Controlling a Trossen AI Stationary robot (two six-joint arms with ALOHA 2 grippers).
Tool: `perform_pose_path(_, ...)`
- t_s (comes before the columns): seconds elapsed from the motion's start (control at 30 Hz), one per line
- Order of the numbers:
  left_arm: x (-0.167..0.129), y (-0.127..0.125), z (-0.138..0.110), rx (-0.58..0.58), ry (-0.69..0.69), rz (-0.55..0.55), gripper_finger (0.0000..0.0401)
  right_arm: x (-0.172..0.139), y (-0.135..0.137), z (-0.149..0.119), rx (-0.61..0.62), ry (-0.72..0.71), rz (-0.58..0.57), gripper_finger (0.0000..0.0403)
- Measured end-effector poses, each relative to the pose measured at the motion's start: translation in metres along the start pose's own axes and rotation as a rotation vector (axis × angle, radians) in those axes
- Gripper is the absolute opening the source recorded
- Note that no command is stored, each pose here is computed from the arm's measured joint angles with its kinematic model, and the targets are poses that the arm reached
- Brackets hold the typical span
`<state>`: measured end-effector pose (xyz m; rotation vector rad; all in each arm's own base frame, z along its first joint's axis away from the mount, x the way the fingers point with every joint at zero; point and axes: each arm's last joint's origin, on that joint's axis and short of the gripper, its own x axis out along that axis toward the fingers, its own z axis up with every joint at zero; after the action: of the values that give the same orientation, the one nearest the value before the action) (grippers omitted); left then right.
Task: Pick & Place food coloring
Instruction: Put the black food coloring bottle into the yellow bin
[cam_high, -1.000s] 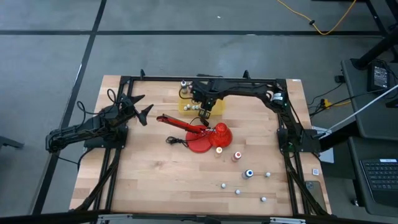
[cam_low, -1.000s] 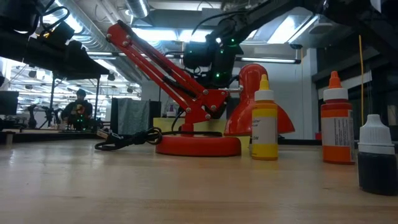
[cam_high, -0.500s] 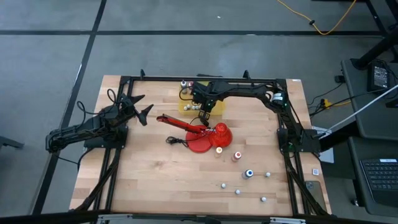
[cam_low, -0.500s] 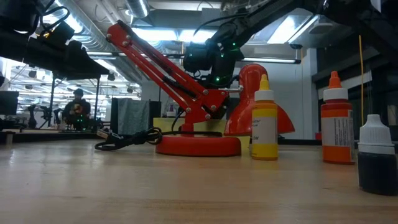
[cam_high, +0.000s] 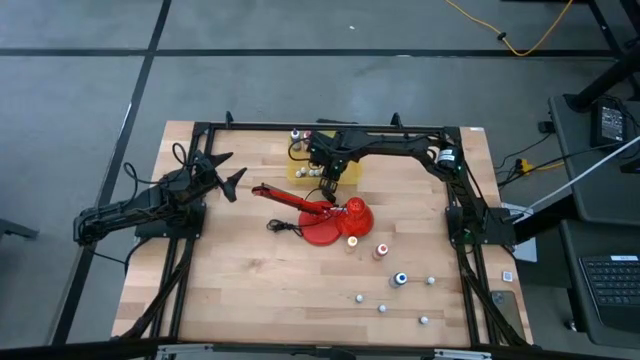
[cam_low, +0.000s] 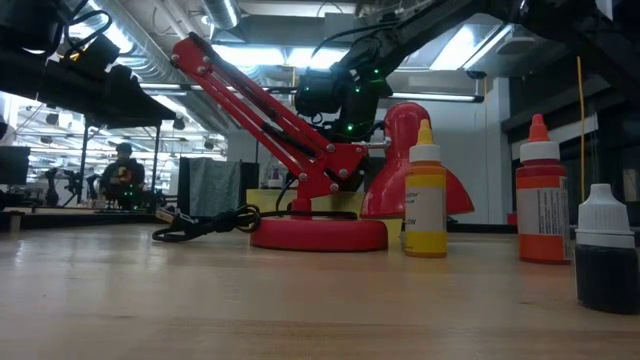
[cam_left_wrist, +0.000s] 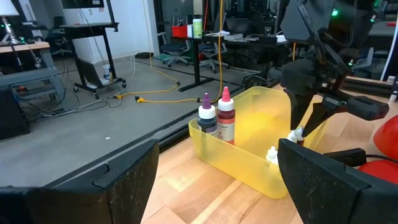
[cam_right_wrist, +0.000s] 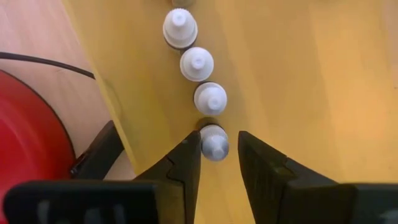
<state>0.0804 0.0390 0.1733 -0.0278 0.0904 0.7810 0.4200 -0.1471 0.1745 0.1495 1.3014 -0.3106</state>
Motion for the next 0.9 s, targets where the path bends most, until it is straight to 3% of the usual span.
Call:
perform_pose_path(0.2, 0.0, 0.0, 0.0, 0.0, -0.001, 0.0, 0.0319, -0.007, -0.003, 0.001, 0.007, -0.005, -0.002, 0.011)
perform_pose_path(0.43, 0.0, 0.0, 0.0, 0.0, 0.0, 0.0, 0.0319, -0.039, -0.014, 0.009, 0.029, -0.043, -0.01, 0.011)
perform_pose_path(0.7, 0.0, 0.0, 0.0, 0.0, 0.0, 0.0, 0.0319, -0.106, -0.028, 0.006, 0.127, -0.08, -0.119, 0.0111)
perform_pose_path(0.9, 0.0, 0.0, 0.0, 0.0, 0.0, 0.0, 0.0319, -0.169, -0.027, -0.017, 0.241, -0.132, -0.182, 0.0119)
